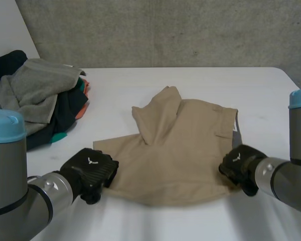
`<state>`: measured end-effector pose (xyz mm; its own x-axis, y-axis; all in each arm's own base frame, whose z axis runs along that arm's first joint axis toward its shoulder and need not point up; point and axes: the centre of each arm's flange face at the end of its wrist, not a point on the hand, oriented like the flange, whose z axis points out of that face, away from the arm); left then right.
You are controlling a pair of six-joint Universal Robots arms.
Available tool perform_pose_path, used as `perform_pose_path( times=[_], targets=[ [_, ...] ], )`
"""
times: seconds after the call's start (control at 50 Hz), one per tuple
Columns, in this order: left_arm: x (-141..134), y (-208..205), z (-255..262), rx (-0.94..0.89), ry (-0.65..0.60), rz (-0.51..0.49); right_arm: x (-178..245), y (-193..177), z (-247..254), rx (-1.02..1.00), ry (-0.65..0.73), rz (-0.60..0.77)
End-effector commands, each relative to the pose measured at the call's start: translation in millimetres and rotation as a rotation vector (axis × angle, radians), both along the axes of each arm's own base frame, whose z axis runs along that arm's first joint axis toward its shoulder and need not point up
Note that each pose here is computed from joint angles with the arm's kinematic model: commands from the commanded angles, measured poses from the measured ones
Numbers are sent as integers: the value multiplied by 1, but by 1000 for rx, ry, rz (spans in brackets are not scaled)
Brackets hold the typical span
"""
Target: Fold the laundry.
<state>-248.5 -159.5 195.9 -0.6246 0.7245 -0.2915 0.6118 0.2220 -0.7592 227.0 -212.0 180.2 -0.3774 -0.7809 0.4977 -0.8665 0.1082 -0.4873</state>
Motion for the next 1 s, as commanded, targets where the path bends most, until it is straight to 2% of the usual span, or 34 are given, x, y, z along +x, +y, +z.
perform_pose_path(
  times=[0.02, 0.08, 0.14, 0.16, 0.28, 0.42, 0.5, 0.72, 1.0],
  targets=[
    [-18, -31, 15, -235, 82, -35, 0, -3, -2, -68, -24, 4],
    [-28, -49, 23, -339, 142, -37, 3, -8, -3, -110, -44, -1],
    [-46, -73, 20, -428, 223, -101, 4, -11, -3, -136, -61, -9],
    [-55, -86, 18, -458, 262, -156, 4, -12, -4, -140, -66, -12],
    [-68, -140, -9, -455, 324, -284, 6, -12, -7, -145, -106, -33],
    [-86, -200, -49, -439, 319, -295, 8, -11, -12, -145, -129, -42],
    [-81, -228, -72, -428, 309, -264, 8, -12, -13, -154, -132, -44],
    [-93, -247, -102, -440, 336, -316, 6, -11, -18, -157, -132, -49],
    [-106, -247, -110, -450, 361, -344, 5, -9, -22, -151, -130, -54]
  ],
)
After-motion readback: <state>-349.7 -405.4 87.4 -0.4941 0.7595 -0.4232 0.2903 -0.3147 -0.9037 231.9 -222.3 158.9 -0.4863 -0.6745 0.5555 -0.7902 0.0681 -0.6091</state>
